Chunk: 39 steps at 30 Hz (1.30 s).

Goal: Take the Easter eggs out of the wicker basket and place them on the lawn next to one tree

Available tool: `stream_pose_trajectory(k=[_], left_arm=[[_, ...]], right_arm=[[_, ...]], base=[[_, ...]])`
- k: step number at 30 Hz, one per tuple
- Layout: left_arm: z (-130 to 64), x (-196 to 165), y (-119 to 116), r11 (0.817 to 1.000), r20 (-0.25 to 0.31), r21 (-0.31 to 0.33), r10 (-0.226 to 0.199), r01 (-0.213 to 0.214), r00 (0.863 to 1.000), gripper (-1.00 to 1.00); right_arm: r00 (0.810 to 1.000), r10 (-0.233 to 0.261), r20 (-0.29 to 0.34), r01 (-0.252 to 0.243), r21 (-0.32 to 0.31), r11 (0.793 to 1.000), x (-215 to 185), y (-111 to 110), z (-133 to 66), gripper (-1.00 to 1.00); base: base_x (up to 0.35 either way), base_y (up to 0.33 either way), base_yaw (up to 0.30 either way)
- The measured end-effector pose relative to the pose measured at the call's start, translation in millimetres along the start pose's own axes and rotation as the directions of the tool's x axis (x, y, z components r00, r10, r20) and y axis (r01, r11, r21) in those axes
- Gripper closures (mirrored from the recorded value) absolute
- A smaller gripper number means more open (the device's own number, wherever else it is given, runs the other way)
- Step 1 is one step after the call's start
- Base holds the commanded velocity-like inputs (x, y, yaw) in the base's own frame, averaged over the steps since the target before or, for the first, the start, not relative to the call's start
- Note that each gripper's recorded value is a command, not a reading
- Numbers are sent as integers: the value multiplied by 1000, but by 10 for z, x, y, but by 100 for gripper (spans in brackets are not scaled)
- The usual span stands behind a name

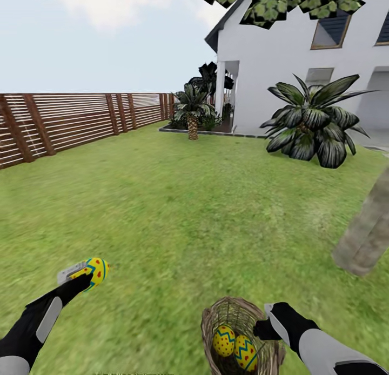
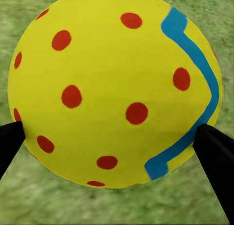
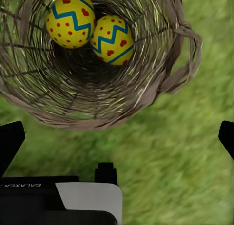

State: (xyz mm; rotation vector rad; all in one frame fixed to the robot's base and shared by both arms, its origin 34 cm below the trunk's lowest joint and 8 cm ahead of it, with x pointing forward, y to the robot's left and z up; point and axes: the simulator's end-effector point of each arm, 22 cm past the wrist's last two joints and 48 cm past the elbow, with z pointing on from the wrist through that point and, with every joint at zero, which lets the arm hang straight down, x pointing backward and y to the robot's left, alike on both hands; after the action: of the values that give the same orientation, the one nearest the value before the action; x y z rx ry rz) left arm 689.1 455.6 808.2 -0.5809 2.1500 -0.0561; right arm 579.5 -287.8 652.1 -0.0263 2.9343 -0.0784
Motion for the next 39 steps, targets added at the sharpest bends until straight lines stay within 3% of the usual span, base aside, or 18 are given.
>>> stream_pose_trajectory(k=[17,27,39], left_arm=[[-146,-149,-79,1000,10,11,6,-6,1000,100],[-148,-207,-74,1000,45,9,7,-7,999,100],[-142,-202,-78,1000,46,10,4,-5,999,100]], right_arm=[[1000,6,-1,-6,5,1000,-8,-62,-210,-100],[1000,9,0,-9,4,1000,-6,-64,-215,-100],[1000,11,0,-11,4,1000,-13,-74,-212,-100]], base=[[0,0,285],[128,0,18],[152,0,0]])
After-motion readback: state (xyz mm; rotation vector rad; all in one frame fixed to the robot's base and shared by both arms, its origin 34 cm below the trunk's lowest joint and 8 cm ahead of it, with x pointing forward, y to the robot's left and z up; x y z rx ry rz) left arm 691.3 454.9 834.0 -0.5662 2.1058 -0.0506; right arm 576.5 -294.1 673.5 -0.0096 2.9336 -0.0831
